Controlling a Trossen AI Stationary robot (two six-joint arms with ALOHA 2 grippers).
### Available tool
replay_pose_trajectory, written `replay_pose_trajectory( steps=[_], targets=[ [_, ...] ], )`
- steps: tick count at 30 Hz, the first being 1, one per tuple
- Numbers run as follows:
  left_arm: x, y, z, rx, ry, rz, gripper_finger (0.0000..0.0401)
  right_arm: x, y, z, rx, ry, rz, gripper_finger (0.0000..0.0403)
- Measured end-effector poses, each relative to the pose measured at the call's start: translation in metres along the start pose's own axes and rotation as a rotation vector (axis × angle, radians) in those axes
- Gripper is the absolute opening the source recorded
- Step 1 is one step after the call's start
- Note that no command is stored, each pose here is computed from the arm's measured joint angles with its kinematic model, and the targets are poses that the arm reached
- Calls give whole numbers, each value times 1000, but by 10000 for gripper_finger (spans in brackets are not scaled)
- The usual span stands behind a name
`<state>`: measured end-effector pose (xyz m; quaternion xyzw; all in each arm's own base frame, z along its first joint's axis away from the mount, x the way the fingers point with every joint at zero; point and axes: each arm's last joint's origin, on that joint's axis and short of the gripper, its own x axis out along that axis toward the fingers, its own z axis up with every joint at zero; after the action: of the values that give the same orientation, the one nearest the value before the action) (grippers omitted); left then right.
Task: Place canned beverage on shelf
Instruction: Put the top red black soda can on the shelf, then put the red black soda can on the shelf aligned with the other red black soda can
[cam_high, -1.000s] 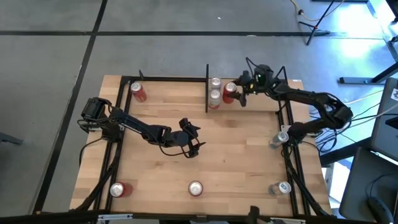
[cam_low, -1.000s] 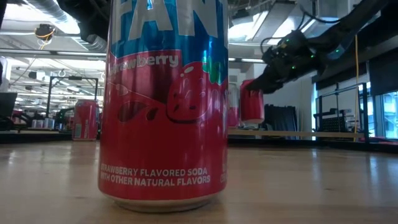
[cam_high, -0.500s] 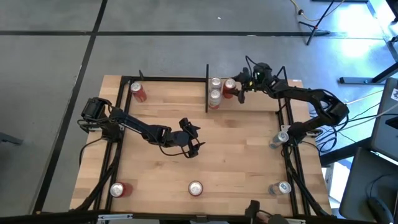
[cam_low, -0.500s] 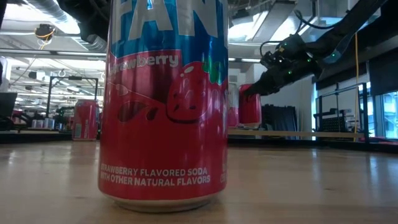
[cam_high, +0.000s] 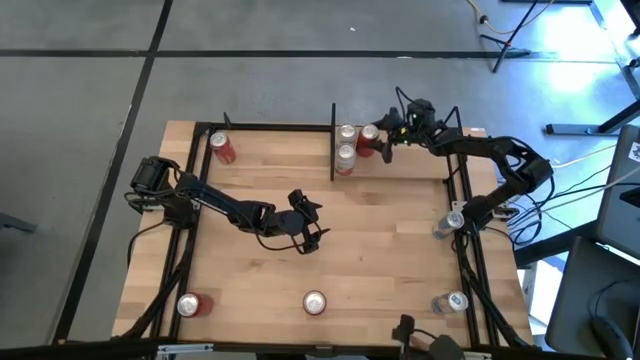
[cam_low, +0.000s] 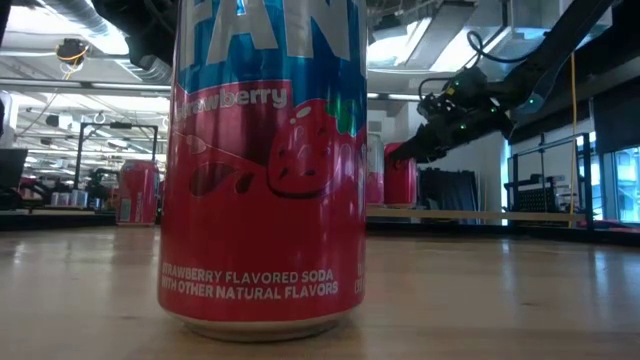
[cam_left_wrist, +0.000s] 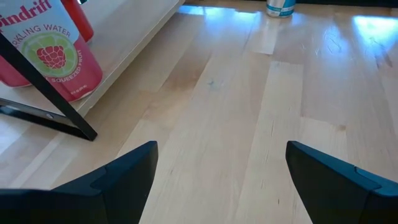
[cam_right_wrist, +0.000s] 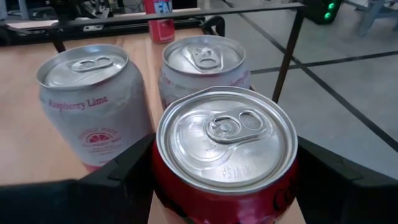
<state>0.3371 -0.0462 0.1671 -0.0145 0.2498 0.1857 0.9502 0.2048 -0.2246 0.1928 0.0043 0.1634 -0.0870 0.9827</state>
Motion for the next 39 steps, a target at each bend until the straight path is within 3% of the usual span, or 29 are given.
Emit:
replay_pose_trajectory(
  steps=[5, 16, 24, 28, 31, 39],
  targets=[
    [0, 0, 0, 0, 2, -8, 341, 0, 0, 0, 1, 4, -10, 285],
    [0, -1, 0, -2, 6, -42, 341, -5, 2, 7, 10, -16, -13, 359],
    [0, -2, 0, -2, 8, -54, 341, -40, 18, 41, -34, -53, -90, 364],
    [0, -2, 0, -2, 9, -55, 341, -63, 37, 63, -40, -108, -90, 360],
    [0, -2, 0, 5, 9, -57, 341, -69, 63, 76, -66, -140, -19, 358],
    [-6, -5, 2, 12, 5, -67, 341, -54, 132, 84, -120, -95, 192, 357]
  ],
)
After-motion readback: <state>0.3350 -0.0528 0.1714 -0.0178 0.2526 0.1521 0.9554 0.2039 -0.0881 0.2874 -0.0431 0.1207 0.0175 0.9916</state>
